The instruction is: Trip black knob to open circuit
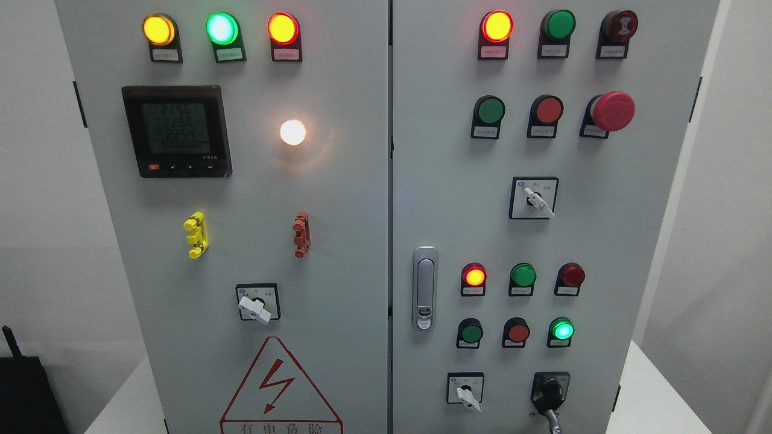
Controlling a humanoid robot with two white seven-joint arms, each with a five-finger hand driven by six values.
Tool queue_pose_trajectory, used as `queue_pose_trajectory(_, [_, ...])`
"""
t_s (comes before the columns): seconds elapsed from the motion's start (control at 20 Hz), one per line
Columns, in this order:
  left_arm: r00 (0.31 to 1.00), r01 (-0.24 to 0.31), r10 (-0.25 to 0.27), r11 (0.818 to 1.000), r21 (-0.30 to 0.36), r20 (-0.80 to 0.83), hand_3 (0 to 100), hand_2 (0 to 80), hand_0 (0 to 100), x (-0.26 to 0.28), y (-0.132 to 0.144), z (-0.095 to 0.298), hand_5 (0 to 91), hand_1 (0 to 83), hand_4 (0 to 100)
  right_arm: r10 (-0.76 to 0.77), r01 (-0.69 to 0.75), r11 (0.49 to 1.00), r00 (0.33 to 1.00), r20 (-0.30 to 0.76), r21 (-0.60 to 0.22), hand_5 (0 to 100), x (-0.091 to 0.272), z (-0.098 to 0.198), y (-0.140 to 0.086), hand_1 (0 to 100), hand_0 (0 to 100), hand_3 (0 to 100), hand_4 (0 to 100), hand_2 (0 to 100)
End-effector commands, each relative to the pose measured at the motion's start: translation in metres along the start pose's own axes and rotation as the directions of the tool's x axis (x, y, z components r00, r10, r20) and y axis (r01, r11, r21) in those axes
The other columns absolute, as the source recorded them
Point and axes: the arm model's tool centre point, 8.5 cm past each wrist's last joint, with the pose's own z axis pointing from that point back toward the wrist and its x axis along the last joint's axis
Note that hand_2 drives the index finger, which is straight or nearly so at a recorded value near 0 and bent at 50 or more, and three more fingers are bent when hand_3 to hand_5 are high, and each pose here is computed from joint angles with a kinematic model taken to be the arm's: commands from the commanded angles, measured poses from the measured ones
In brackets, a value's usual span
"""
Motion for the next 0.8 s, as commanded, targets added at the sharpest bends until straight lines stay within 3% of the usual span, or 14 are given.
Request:
queue_pose_trajectory(0.0, [1.0,-0.004,0.004,1.0,-0.001,0.004,0,0.0,12,0.0018,-0.001,-0.0001,0.0,38.9,0,-0.024,0.019,0.998,0.997,0.079,0.065,94,0.0204,-0.008,0.0171,96,94,100,100,0])
queue_pose_trajectory(0.75, [1.0,-0.004,0.004,1.0,-0.001,0.004,0,0.0,12,0.0018,-0.001,-0.0001,0.0,38.9,0,-0.022,0.017,0.999,0.995,0.094,0.049,94,0.0255,-0.0071,0.0085,97,94,100,100,0])
